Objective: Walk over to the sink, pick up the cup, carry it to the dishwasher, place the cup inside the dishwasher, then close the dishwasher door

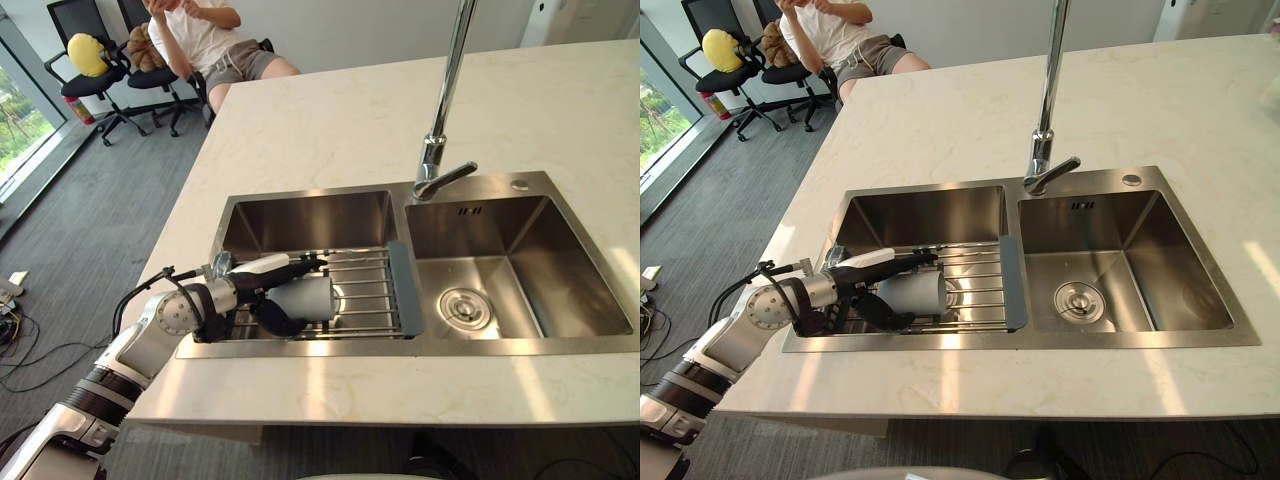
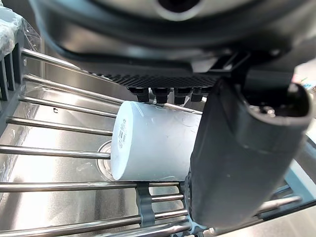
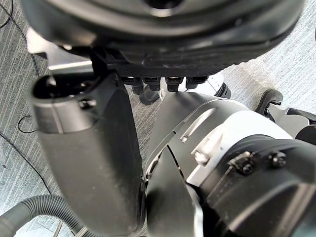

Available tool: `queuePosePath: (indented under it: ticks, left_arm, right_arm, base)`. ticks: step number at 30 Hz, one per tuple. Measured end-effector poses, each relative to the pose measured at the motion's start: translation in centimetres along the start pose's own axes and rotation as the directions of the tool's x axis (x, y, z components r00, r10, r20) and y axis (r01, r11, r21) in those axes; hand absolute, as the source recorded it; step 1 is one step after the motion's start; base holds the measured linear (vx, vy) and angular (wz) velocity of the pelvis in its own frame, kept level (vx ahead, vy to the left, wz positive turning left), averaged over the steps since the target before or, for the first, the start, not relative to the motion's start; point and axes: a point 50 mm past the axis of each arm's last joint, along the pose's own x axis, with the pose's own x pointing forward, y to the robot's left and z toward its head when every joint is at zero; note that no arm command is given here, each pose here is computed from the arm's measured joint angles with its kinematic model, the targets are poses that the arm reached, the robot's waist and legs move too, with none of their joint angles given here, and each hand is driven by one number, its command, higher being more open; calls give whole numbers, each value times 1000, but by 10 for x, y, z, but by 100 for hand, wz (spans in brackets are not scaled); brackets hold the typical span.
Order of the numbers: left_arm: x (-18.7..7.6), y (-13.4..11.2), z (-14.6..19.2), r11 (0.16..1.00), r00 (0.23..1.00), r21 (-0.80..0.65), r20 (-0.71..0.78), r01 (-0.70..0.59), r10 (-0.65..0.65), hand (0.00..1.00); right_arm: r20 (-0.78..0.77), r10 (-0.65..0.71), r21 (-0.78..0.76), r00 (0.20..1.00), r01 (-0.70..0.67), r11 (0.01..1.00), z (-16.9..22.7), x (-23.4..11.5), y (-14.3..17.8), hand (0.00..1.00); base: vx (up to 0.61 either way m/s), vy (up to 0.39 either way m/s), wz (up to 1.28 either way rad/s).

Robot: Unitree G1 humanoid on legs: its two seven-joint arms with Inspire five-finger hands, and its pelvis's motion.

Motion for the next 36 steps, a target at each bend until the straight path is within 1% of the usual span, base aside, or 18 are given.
queuePosePath:
  ticks: [5,12,18,20,21,24,26,28,30,33,36]
  left_arm:
    - [1,1,-3,999,999,22,-14,-39,39,100]
    - [3,-1,-12,997,998,68,-46,-32,35,100]
    - [5,-3,-22,998,996,57,-83,-38,42,100]
    - [6,-1,-21,997,996,70,-80,-36,42,100]
    - [8,-1,-21,997,996,74,-82,-32,38,0]
    - [9,1,-21,996,996,78,-80,-41,47,0]
    - [11,4,-20,994,993,79,-74,-82,88,0]
    - [14,0,-25,994,991,80,-103,-74,82,0]
    - [17,0,-26,989,986,83,-104,-123,131,0]
    - [19,1,-21,978,980,105,-66,-183,190,0]
    - [21,-5,-20,967,972,117,-47,-225,232,0]
  right_arm:
    - [4,7,-3,1000,-7,1000,1,0,2,100]
    - [3,7,-3,1000,-7,1000,-2,-1,0,100]
    - [7,7,-5,1000,-7,1000,-2,-2,-1,100]
    - [7,5,-6,1000,-5,1000,-3,-2,-2,100]
    - [9,5,-6,1000,-5,1000,-3,-2,-2,100]
    - [11,6,-8,1000,-6,1000,-2,-2,-2,100]
    - [11,6,-9,1000,-6,1000,-2,-2,-2,100]
    - [20,11,-15,1000,-11,1000,-1,-2,0,100]
    - [26,15,-15,1000,-15,1000,-1,-1,1,100]
    - [32,17,-18,999,-16,1000,-1,-1,1,100]
    - [37,21,-36,999,-20,999,-1,-1,3,100]
  base:
    - [-2,-1,-8]
    - [-29,-6,-10]
    - [-40,-14,-9]
    - [0,0,0]
    - [0,0,0]
    - [0,0,0]
    - [0,0,0]
    - [0,0,0]
    - [0,0,0]
    - [0,0,0]
    - [0,0,0]
